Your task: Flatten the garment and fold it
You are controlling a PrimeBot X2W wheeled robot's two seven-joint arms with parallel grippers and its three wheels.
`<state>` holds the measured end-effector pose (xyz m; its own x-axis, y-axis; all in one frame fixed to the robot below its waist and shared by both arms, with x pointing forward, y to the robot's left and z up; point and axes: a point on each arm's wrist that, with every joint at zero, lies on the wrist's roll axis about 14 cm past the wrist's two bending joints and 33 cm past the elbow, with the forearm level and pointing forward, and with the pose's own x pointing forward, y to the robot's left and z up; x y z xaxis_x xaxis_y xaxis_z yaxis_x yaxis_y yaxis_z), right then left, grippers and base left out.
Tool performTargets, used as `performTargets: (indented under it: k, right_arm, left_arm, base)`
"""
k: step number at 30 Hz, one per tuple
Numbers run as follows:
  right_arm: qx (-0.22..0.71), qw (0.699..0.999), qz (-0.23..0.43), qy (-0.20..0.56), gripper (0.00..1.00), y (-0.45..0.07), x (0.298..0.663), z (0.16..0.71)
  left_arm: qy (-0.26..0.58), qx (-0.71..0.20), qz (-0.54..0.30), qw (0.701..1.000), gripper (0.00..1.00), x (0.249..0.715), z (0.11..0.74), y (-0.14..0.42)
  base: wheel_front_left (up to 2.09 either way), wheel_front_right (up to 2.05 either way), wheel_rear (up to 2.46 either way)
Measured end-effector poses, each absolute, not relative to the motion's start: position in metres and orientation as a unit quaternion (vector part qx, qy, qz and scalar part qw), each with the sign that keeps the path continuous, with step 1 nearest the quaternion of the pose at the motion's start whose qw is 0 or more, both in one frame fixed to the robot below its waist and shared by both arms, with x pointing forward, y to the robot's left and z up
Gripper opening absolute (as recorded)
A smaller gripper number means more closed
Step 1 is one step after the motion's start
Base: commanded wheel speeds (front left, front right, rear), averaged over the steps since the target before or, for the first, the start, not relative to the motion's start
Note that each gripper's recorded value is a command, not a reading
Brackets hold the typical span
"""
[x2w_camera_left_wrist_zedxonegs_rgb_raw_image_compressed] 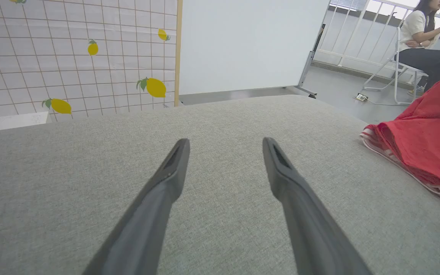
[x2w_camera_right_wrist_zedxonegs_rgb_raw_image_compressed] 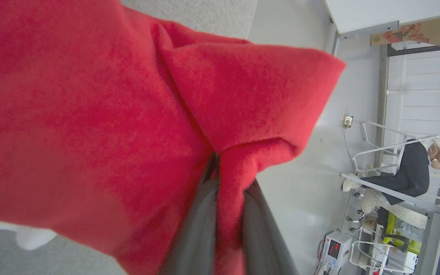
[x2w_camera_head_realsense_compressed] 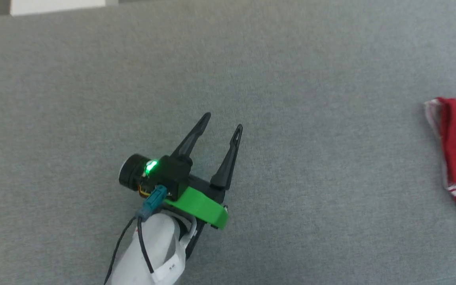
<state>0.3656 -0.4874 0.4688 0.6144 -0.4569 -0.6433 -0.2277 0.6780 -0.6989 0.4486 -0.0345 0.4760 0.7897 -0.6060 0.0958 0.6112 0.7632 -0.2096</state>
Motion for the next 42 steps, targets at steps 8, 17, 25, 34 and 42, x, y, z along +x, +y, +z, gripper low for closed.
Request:
performTargets:
  k: [8,17,25,34,42]
  right_arm:
    - [-0.409,0.777,-0.128,0.460,0.00,-0.540,0.364,0.457]
    - [-0.395,0.793,-0.133,0.445,1.00,-0.536,0.391,0.432]
    - [-0.377,0.856,-0.120,0.334,1.00,-0.497,0.440,0.467]
    - [-0.291,0.948,-0.096,0.087,1.00,-0.420,0.469,0.574]
    - [-0.156,0.985,-0.053,-0.048,1.00,-0.334,0.428,0.595]
  left_arm:
    - [0.025,-0.130,-0.320,0.938,1.00,0.466,0.436,-0.036]
    - [0.039,-0.132,-0.297,0.945,1.00,0.474,0.420,-0.021]
    - [0.048,-0.127,-0.249,0.959,1.00,0.460,0.427,0.012]
    - [0.013,-0.131,-0.174,0.976,1.00,0.431,0.469,0.058]
    - [-0.039,-0.109,-0.125,0.985,1.00,0.394,0.510,0.091]
  base:
    - [0.00,0.00,0.00]
    - [0.00,0.00,0.00]
    - [0.00,0.00,0.00]
    - [0.00,0.00,0.00]
    - [0.00,0.00,0.00]
